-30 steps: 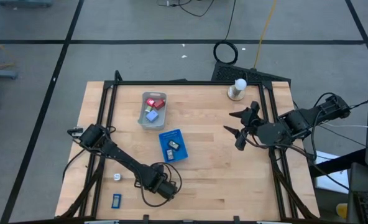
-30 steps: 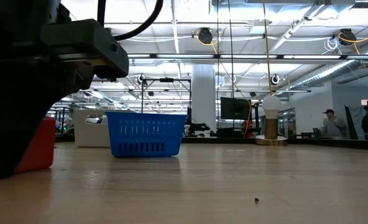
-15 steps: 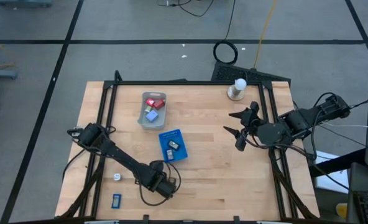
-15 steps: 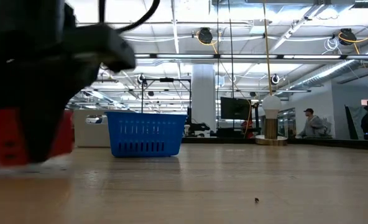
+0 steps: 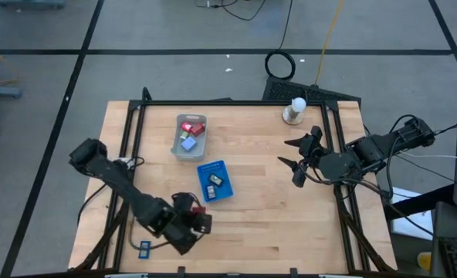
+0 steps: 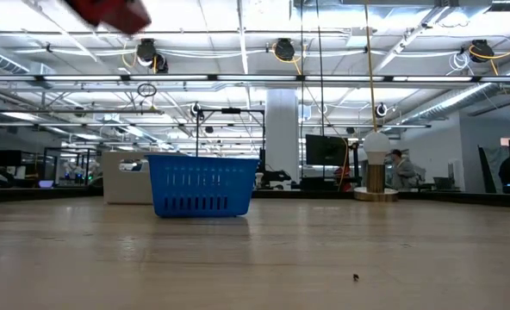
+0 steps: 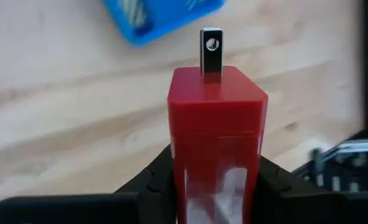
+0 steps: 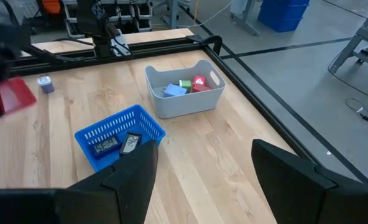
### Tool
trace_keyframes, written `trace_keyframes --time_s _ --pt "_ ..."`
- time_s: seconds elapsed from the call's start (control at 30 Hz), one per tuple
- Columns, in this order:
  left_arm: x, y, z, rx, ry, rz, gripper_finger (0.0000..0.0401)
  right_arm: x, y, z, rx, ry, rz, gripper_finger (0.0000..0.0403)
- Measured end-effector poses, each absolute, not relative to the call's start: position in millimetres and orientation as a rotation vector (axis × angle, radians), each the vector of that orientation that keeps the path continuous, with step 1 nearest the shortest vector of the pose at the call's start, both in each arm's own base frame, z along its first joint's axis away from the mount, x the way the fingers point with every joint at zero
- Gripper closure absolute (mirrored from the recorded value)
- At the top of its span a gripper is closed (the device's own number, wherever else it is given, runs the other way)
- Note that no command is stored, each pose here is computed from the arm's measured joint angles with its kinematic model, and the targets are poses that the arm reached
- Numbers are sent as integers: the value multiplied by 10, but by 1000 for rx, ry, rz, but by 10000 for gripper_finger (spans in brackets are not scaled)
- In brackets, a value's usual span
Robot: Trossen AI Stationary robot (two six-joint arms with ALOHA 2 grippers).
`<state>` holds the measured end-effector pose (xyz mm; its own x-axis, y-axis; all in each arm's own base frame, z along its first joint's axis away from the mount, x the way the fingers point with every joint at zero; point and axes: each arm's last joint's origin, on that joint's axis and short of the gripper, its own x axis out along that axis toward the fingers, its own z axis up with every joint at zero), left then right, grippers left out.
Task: Pick & Place Office items
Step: Put the red charger adapter into the gray bin
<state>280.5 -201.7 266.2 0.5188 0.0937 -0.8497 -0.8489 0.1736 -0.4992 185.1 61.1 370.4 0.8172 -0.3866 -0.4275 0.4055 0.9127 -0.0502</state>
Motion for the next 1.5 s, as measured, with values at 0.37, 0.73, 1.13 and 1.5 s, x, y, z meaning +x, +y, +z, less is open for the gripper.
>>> trace_keyframes --time_s 0.37,0.73,1.13,1.5 --pt "2793 -1713 3218 -1015 459 779 285 1874 621 3632 107 432 -438 152" --pt "2697 -1086 3325 -791 593 973 285 2008 682 3384 289 314 -434 152" --pt "2138 -322 3777 -638 608 1057 285 2082 608 3514 166 181 -516 152" --pt "1894 253 3598 -732 594 947 285 2131 485 3568 141 142 -564 152"
